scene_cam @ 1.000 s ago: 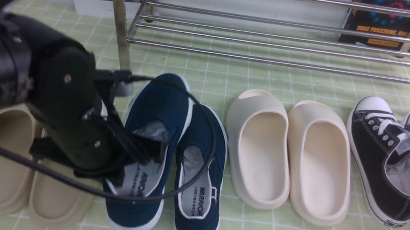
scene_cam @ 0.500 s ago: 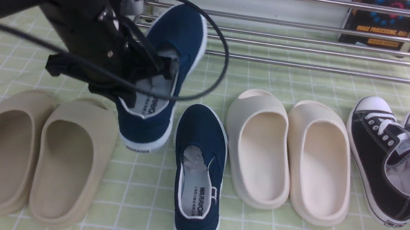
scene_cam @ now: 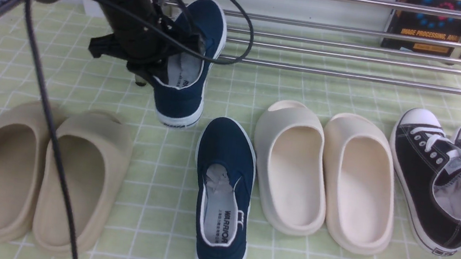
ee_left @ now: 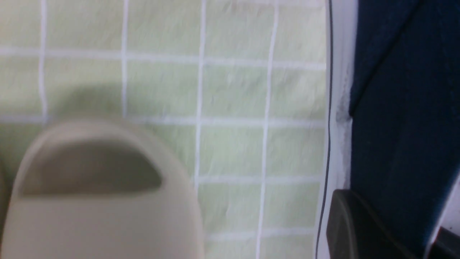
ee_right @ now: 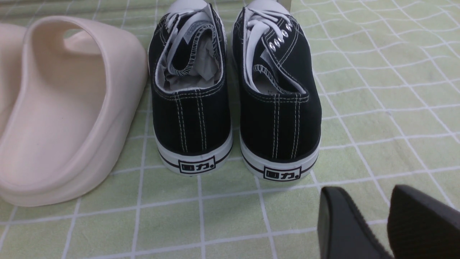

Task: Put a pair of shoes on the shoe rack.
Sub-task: Use the left arm to put a shoe into the shoe rack

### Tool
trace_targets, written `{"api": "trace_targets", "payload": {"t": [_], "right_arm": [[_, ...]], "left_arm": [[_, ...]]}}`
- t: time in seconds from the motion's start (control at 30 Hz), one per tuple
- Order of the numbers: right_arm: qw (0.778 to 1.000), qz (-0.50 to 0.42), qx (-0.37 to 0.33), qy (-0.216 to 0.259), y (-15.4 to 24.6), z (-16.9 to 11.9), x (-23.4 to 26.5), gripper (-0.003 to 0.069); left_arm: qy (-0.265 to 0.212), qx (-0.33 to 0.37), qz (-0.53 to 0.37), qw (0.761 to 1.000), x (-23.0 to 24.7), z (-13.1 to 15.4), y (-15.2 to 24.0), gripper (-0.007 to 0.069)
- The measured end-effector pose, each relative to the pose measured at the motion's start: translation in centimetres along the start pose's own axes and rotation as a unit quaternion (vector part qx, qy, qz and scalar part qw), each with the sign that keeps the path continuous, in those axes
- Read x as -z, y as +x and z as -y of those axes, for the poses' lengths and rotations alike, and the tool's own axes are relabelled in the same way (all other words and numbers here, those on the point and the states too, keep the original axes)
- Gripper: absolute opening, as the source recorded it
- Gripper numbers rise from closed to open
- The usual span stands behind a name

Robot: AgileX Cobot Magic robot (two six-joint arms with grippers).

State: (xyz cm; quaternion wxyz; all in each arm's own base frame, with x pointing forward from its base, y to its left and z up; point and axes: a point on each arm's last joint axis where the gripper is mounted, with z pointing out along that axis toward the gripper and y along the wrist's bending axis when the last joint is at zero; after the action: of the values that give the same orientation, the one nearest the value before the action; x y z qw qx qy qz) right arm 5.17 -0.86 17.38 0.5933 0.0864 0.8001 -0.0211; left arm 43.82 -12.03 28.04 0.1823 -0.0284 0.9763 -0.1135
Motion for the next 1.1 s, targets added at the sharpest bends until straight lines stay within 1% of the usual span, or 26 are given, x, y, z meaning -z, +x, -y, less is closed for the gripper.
{"api": "trace_targets", "payload": {"t": [0.23, 0.37, 0.57, 0.9, 1.1], "right_arm": [[1.0, 0.0, 0.0, 0.0, 0.0, 0.0, 0.0, 0.0239], [1.0, 0.0, 0.0, 0.0, 0.0, 0.0, 0.0, 0.0239], [1.0, 0.0, 0.0, 0.0, 0.0, 0.0, 0.0, 0.0239], [1.0, 0.0, 0.0, 0.0, 0.0, 0.0, 0.0, 0.0239], [1.0, 0.0, 0.0, 0.0, 0.0, 0.0, 0.0, 0.0239]], "left_arm": [[0.008, -0.002, 0.034, 0.999, -2.2, 0.7, -3.2, 0.0015], [0.007, -0.001, 0.049, 0.999, -3.2, 0.9, -4.3, 0.0015], [0.003, -0.002, 0.057, 0.998, -4.1, 0.8, -4.8, 0.0014], [0.002, -0.005, 0.111, 0.994, -4.0, 0.9, -5.7, 0.0014], [-0.006, -0.007, 0.118, 0.993, -3.9, 0.6, -5.9, 0.0014]]}}
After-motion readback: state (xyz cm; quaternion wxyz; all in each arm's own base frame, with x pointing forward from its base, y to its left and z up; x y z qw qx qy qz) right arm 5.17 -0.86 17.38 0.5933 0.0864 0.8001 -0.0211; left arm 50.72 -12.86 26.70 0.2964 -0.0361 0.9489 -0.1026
